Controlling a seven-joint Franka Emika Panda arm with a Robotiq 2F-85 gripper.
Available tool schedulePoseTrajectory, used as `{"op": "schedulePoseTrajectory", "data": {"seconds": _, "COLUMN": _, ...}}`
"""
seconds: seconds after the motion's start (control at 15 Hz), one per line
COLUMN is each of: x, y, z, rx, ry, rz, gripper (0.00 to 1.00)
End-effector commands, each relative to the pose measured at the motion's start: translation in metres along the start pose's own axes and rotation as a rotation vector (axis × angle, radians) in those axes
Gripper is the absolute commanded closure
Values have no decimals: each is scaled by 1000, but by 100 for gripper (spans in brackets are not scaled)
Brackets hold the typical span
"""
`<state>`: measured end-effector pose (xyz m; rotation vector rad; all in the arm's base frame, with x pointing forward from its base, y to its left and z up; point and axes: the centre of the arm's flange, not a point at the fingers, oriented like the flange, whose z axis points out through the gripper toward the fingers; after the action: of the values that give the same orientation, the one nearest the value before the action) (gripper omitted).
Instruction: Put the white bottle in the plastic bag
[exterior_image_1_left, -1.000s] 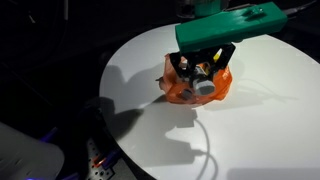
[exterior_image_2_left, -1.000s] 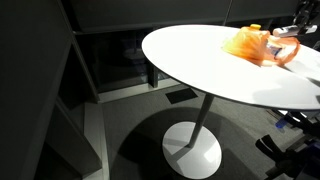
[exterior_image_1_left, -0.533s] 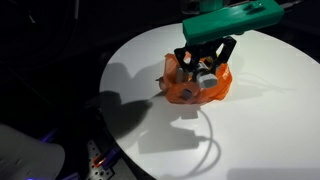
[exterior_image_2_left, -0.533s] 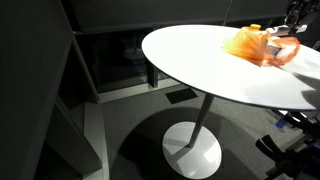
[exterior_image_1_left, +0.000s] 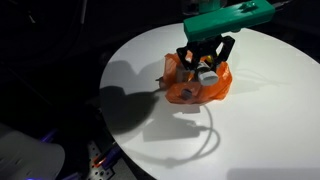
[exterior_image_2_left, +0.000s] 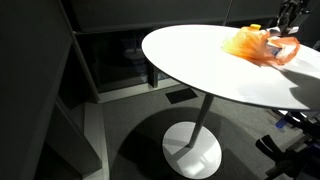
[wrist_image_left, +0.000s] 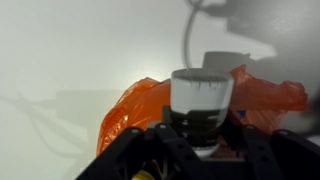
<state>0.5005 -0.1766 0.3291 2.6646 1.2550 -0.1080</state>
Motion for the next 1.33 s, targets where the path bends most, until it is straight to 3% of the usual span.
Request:
{"op": "schedulePoseTrajectory", "data": {"seconds": 0.0, "x": 9, "y": 8, "z": -4, "rx": -6, "ry": -27, "rz": 18, "gripper": 75}}
{"op": "schedulePoseTrajectory", "data": {"seconds": 1.27, "x": 58, "y": -4, "z": 21, "rx": 52, "ry": -15, "rz": -20, "gripper": 75}}
